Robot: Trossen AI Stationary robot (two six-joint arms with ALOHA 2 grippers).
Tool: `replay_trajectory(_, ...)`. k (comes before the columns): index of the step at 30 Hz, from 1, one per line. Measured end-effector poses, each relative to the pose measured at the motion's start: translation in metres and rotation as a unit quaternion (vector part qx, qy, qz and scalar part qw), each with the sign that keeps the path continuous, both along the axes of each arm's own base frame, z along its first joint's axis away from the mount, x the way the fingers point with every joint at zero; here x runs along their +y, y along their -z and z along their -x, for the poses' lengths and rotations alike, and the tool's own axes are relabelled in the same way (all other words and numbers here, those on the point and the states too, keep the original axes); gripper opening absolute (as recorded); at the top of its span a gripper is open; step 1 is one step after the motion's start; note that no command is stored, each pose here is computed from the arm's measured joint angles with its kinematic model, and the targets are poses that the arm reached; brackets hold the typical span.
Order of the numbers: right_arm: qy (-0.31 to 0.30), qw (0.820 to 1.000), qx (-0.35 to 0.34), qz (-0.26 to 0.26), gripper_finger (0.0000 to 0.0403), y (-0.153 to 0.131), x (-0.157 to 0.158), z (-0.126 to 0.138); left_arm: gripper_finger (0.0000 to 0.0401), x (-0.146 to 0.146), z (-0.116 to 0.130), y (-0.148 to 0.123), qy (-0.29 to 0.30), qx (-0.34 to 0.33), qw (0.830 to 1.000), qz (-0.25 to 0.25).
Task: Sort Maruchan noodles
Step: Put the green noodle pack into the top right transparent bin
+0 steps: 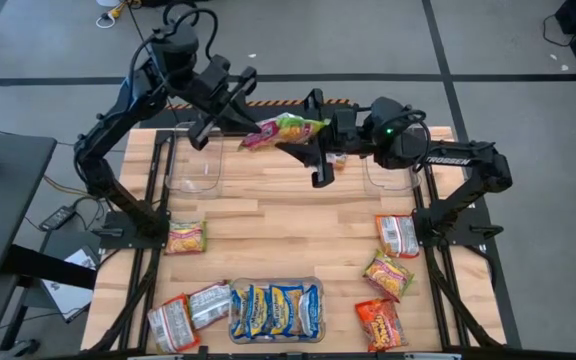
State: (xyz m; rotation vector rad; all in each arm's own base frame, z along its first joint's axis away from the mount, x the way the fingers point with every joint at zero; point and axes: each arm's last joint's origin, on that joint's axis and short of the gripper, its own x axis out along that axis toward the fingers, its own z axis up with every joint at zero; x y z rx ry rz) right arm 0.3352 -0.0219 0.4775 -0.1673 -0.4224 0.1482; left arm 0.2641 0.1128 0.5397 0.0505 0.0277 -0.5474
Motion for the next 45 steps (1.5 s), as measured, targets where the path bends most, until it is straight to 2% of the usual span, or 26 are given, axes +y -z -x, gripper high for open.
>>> replay_trajectory(4,-0.001,1.000,0.011,0.000,0.0125,0.001,0.000,0.000,0.0034,0.001,-0.001,0.000,-0.016,0.021,0.999,0.033)
replay_trajectory(10,0.006,0.998,0.058,-0.011,0.0122,0.004,0.000,0.005,0.0103,0.002,0.009,-0.005,-0.033,0.029,0.997,0.058)
replay_trajectory(15,0.054,0.991,0.115,-0.029,0.0122,0.001,-0.006,0.026,0.0167,-0.001,0.044,-0.020,-0.062,0.004,0.997,0.045)
replay_trajectory(17,0.095,0.981,0.163,-0.041,0.0122,0.005,-0.015,0.037,0.0179,-0.004,0.063,-0.026,-0.077,0.001,0.996,0.043)
replay_trajectory(19,0.150,0.961,0.225,-0.054,0.0122,0.012,-0.026,0.050,0.0183,-0.011,0.083,-0.031,-0.094,0.002,0.995,0.041)
replay_trajectory(21,0.212,0.930,0.292,-0.066,0.0122,0.022,-0.040,0.064,0.0182,-0.022,0.102,-0.033,-0.106,0.008,0.994,0.032)
replay_trajectory(23,0.274,0.886,0.368,-0.069,0.0122,0.035,-0.056,0.077,0.0179,-0.034,0.117,-0.031,-0.120,0.021,0.992,0.025)
replay_trajectory(25,0.336,0.827,0.445,-0.067,0.0122,0.052,-0.073,0.089,0.0175,-0.045,0.128,-0.028,-0.133,0.040,0.990,0.024)
replay_trajectory(28,0.408,0.727,0.548,-0.063,0.0122,0.075,-0.099,0.105,0.0172,-0.057,0.135,-0.024,-0.146,0.068,0.987,0.027)
replay_trajectory(31,0.435,0.638,0.632,-0.070,0.0122,0.094,-0.120,0.119,0.0172,-0.064,0.136,-0.021,-0.155,0.084,0.984,0.025)
replay_trajectory(35,0.420,0.547,0.718,-0.096,0.0122,0.119,-0.140,0.128,0.0172,-0.068,0.133,-0.020,-0.155,0.090,0.984,0.018)
replay_trajectory(38,0.399,0.502,0.761,-0.102,0.0122,0.136,-0.149,0.129,0.0172,-0.069,0.129,-0.019,-0.159,0.091,0.983,0.008)
replay_trajectory(45,0.353,0.440,0.821,-0.091,0.0122,0.187,-0.143,0.145,0.0172,-0.071,0.123,-0.014,-0.145,0.118,0.982,0.015)
